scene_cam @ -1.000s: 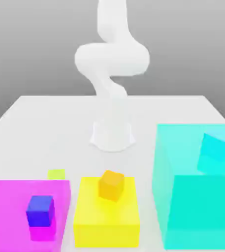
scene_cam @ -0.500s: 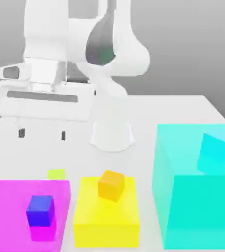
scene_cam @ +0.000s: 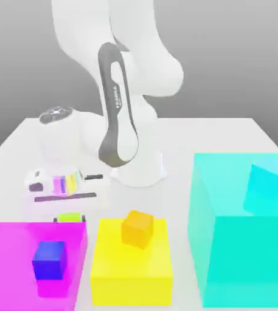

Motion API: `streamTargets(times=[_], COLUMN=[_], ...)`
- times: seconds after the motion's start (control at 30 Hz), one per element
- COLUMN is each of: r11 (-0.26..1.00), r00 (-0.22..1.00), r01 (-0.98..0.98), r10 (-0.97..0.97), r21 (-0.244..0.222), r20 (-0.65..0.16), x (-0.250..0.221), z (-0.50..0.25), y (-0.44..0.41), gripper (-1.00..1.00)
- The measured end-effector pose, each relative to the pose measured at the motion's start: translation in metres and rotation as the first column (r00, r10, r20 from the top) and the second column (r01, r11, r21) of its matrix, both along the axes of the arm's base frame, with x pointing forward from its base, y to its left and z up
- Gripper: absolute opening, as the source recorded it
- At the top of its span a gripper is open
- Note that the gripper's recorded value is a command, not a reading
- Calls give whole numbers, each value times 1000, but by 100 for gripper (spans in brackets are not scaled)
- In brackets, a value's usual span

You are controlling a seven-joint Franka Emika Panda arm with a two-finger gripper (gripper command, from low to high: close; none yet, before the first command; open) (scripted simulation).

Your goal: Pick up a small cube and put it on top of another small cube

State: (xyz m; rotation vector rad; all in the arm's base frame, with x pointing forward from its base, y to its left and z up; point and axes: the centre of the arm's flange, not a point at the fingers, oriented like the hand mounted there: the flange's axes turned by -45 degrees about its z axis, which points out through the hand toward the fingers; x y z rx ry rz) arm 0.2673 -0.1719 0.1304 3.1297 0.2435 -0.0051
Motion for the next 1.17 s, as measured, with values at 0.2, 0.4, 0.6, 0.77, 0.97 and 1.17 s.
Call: streamTargets(times=[0.2, 0.4, 0.6, 0.77, 0.97, 1.17], r11=[1000, 1000, 994, 977, 954, 947], r00=[1000, 1000, 994, 977, 954, 947], r01=[0, 9, 112, 214, 300, 321], r10=[0, -9, -112, -214, -300, -321], r21=[-1, 3, 8, 9, 7, 5], r20=[-1, 3, 4, 3, 3, 3], x=[1, 5, 73, 133, 187, 186], z=[19, 62, 100, 138, 161, 123], y=[-1, -1, -5, -2, 14, 7], gripper=[-100, -100, -100, -100, -100, 100])
